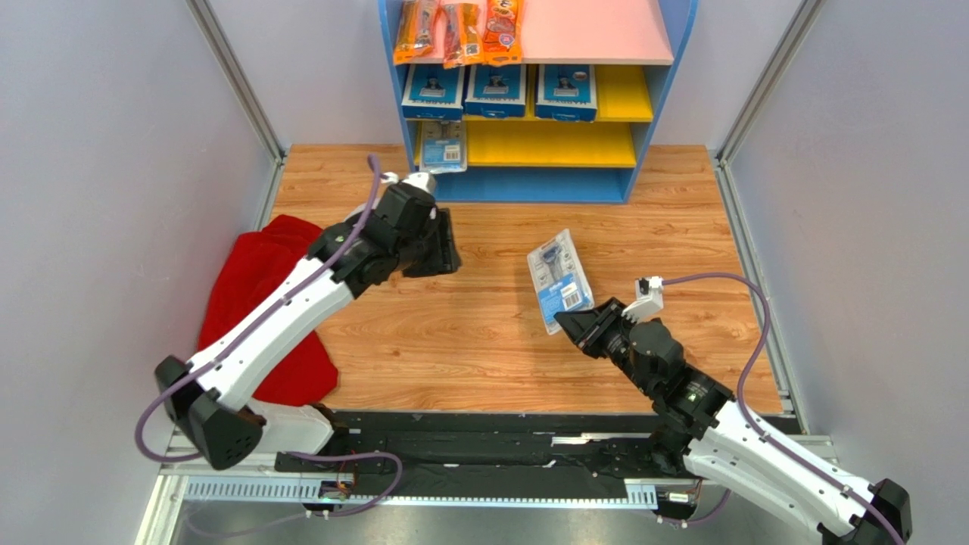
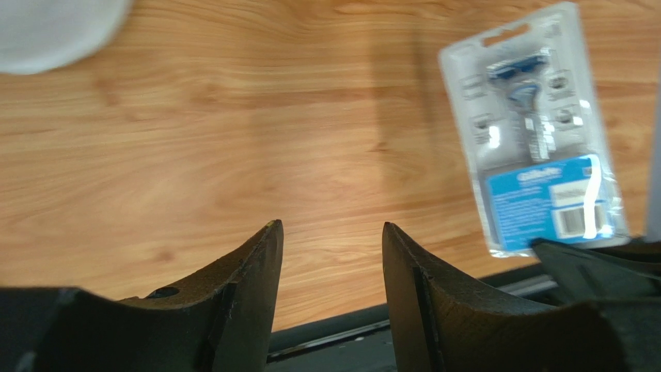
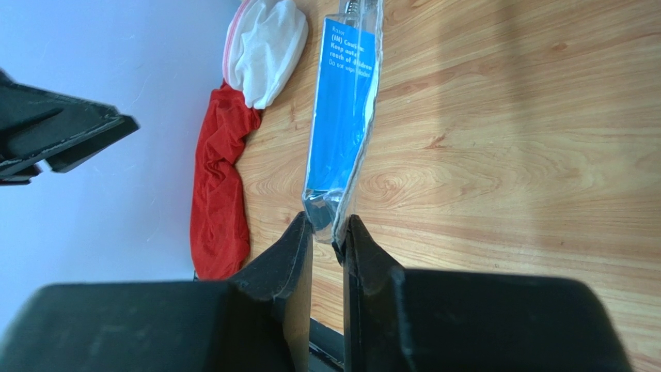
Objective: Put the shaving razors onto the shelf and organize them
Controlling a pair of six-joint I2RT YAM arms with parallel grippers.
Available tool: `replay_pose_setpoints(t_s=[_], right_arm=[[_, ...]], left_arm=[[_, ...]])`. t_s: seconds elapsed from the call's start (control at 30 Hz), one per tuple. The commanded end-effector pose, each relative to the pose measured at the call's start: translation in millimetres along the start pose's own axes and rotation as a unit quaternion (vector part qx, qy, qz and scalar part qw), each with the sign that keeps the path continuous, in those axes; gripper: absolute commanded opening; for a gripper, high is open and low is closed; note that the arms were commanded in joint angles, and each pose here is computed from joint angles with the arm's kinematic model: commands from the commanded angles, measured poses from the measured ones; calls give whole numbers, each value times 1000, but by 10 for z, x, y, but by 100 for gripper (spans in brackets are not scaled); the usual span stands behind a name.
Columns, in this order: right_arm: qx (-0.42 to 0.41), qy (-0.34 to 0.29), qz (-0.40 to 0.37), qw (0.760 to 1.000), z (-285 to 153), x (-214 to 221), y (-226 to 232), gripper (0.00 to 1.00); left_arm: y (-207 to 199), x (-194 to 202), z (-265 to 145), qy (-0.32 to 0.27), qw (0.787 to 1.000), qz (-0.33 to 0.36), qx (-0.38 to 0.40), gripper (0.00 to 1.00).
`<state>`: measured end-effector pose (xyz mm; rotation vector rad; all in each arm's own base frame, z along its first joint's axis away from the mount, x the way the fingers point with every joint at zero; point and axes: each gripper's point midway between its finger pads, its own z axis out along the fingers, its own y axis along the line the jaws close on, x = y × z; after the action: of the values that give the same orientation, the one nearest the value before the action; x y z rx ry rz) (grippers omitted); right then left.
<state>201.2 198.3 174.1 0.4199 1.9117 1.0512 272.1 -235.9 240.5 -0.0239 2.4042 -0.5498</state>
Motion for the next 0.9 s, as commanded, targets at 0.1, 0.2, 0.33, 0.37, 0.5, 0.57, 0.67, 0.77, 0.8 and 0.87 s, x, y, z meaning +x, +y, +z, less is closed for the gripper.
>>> replay_pose_setpoints(t_s=[0.1,0.2,0.33,0.37,0.5,0.57,0.67,0.77,0.8,0.87], right_arm=[[-77,-24,-5,997,71,-112,357,0],[-92,-23,-2,995,171,-91,437,0],[-107,-13,-2,994,372,-72,624,0],[-117,-4,-2,993,408,-54,703,0],[-143,13,1,990,707,-3,938,0],[-167,18,10,986,793,-60,1134,0],[-205,26,21,978,953,-123,1371,0],[-223,33,41,973,1106,-156,1470,0],[-237,29,55,970,1158,-204,1552,0],[-249,28,68,966,1213,-277,1594,0]], left_arm=[[1143,-107,-718,-50,974,78,-206,61],[1352,-60,-855,-50,965,92,-240,63],[1505,3,-953,-45,959,105,-260,65],[1532,29,-966,-45,959,105,-261,66],[1590,75,-961,-48,957,120,-259,66],[1625,85,-949,-47,954,132,-264,66],[1711,114,-936,-41,947,149,-281,66],[1801,177,-896,-33,941,163,-294,66],[1828,189,-899,-34,940,165,-298,66],[1860,237,-907,-35,940,164,-298,66]])
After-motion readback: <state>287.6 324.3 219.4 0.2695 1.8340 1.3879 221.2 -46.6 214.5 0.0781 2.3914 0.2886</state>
